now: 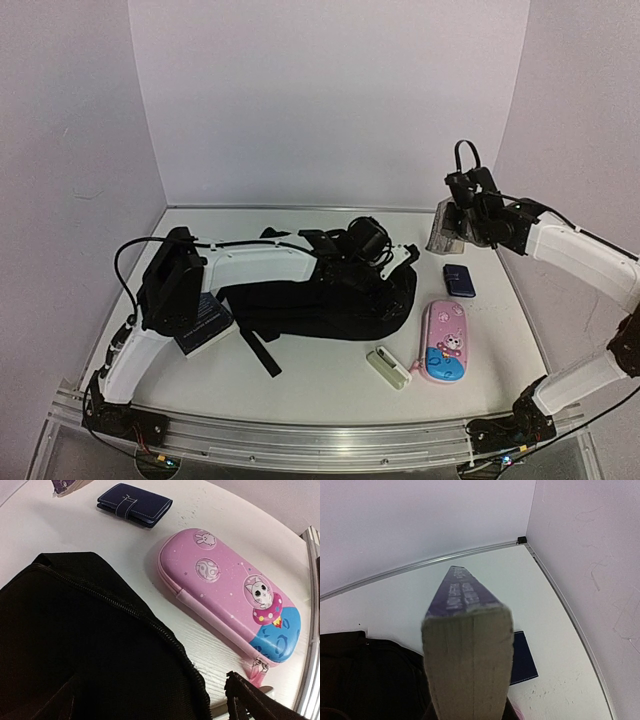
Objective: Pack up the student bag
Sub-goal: Pick up the book from the center of the board, then place the book in the student bag.
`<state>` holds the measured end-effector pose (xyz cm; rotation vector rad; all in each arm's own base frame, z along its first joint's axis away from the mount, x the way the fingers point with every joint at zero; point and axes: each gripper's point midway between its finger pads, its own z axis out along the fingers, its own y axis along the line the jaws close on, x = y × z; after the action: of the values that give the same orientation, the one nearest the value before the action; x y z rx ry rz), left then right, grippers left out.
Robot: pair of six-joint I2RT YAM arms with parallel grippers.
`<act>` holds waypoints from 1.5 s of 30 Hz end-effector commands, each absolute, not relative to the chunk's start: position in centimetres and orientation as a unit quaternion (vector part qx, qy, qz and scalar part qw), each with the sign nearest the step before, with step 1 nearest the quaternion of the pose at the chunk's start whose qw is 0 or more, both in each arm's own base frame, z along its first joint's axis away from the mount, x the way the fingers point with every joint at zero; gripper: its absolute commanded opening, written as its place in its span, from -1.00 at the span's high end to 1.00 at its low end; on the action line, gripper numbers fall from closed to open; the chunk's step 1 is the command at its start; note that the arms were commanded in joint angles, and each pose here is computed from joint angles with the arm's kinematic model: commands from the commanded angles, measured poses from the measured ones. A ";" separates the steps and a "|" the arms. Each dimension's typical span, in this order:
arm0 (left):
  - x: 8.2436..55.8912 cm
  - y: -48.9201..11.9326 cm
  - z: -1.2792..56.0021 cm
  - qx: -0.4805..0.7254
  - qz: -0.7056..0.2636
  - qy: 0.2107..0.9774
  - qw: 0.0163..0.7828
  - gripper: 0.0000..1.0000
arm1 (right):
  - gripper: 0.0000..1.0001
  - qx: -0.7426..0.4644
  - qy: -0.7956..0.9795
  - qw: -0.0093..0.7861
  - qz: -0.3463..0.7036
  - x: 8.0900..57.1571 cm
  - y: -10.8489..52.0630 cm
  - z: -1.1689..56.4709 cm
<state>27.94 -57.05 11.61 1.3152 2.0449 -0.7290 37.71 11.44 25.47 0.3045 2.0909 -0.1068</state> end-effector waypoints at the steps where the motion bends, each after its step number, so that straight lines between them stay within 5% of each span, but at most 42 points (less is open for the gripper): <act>1: 29.5 -57.5 12.3 0.504 -0.214 0.763 0.344 -0.99 | 1.00 0.156 0.835 0.528 -0.020 37.8 11.2 28.2; 7: 32.0 -56.5 14.2 0.456 -0.167 0.772 0.409 -0.82 | 1.00 0.160 0.835 0.526 -0.012 37.4 11.1 28.0; 28: 33.3 -53.1 23.0 0.335 -0.188 0.770 0.510 0.97 | 1.00 0.160 0.837 0.521 0.044 36.3 11.9 28.6; 35: 32.7 -47.9 29.3 0.276 -0.198 0.730 0.593 1.00 | 1.00 0.106 0.864 0.464 0.165 33.8 15.7 28.5; 45: 34.0 -43.1 30.9 0.224 -0.198 0.739 0.604 1.00 | 1.00 0.113 0.885 0.363 0.269 30.3 18.5 25.4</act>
<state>33.17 -44.87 26.57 0.6523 1.7853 -0.3997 31.41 16.73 24.37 0.2492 2.2886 0.4947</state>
